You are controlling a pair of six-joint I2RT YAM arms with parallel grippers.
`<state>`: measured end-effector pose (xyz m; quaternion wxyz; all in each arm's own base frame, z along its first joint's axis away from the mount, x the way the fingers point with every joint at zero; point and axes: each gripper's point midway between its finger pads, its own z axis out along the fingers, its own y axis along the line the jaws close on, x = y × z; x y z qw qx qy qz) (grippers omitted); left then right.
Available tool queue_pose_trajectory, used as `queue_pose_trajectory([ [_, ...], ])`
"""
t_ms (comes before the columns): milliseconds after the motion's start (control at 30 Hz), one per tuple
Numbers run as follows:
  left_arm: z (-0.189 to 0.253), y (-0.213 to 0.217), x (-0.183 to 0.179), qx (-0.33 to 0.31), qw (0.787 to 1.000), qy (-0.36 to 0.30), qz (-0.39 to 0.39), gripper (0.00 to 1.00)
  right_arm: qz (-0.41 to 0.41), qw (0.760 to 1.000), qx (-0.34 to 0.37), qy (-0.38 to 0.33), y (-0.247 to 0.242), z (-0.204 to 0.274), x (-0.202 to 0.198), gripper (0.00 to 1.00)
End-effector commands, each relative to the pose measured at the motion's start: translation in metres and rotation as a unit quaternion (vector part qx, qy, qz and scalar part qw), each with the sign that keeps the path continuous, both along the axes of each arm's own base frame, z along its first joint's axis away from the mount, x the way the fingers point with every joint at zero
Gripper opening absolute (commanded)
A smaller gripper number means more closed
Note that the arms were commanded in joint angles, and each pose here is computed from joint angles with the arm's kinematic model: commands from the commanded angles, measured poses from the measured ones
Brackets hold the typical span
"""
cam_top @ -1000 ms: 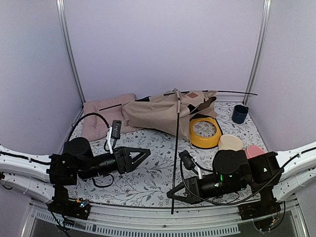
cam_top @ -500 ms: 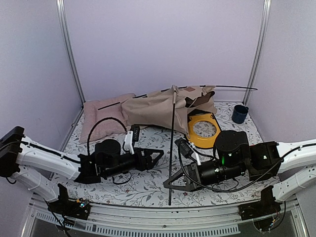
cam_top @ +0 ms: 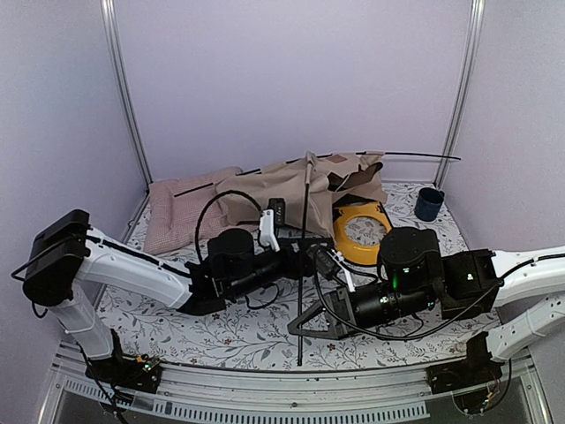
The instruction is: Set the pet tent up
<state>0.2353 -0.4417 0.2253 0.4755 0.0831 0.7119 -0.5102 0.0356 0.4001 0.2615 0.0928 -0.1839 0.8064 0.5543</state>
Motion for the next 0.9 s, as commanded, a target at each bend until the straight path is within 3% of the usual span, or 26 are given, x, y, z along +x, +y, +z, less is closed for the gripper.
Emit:
queue_pose_trajectory([
  [0,0.003,-0.003,0.027,-0.009,0.999,0.011,0.051,0.83,-0.013,1.000,0.006,-0.009,0.003,0.008,0.010,0.00],
  [133,-0.006,-0.004,0.041,-0.015,0.996,0.040,0.076,0.80,-0.015,1.000,0.003,-0.007,0.001,0.007,0.010,0.00],
  [233,-0.010,-0.006,0.051,-0.014,0.994,0.052,0.092,0.71,-0.016,1.000,0.001,-0.006,0.001,0.006,0.010,0.00],
  [333,-0.015,-0.006,0.060,-0.011,0.993,0.063,0.102,0.50,-0.018,1.000,-0.002,-0.006,-0.001,0.006,0.010,0.00],
  [500,-0.010,-0.002,0.065,-0.001,0.994,0.048,0.102,0.03,-0.029,1.000,-0.008,-0.008,-0.006,0.005,0.015,0.00],
  [533,-0.009,-0.001,0.062,0.005,0.994,0.041,0.099,0.00,-0.037,0.999,-0.014,-0.010,-0.009,0.005,0.018,0.00],
  [867,-0.015,0.024,-0.005,0.043,0.999,-0.010,0.001,0.00,-0.115,0.992,-0.023,-0.053,-0.038,0.018,0.061,0.00],
])
